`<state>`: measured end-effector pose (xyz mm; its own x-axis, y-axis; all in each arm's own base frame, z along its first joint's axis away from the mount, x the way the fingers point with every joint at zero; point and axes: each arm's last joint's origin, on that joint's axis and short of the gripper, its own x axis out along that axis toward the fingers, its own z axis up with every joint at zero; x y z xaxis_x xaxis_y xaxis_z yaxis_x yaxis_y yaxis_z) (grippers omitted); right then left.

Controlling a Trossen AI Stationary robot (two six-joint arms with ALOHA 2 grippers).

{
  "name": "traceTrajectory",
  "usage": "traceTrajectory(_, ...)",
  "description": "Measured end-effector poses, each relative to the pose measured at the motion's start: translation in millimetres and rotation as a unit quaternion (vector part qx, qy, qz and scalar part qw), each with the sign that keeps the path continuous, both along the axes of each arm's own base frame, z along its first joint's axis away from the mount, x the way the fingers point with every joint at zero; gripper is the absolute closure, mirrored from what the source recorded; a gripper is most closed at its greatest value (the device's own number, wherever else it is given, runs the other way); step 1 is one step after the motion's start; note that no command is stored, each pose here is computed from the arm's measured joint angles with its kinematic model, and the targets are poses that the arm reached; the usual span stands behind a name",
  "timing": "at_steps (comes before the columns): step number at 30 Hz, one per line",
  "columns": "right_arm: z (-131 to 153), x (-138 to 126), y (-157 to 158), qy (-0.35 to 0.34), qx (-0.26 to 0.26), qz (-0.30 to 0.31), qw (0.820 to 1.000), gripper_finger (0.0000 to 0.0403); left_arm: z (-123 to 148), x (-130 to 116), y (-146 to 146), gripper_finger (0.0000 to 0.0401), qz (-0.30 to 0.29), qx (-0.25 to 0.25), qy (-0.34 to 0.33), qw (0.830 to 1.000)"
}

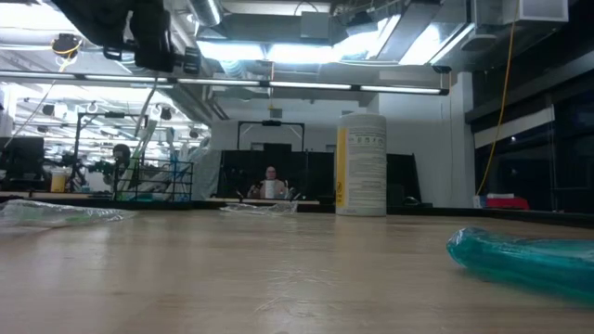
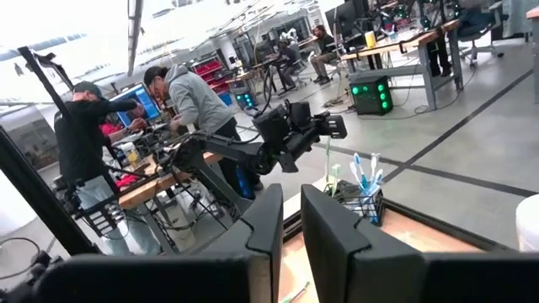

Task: Pick & Place toothbrushing station
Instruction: Put the green toothbrush into the left section of the black organizer

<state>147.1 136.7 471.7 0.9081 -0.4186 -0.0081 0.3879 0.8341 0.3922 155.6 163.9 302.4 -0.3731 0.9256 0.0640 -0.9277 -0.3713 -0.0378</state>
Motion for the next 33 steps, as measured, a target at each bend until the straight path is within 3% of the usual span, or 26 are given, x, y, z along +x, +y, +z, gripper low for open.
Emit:
traceTrajectory(6,1,0,-3,-0.007,0.012,-0.010,1.000,0.0353,-6,1,12,0.0393,0.028,-0.014,0.039,0.999)
traceTrajectory(23,5,-1,-5,-0.030,0.046,-0.039,0.998,0.0353,-45,4,51,0.0393,0.060,-0.040,0.047,0.996)
traceTrajectory(33,5,-1,-5,-0.033,0.049,-0.049,0.997,0.0353,-70,2,45,0.0393,0.093,-0.073,0.066,0.991)
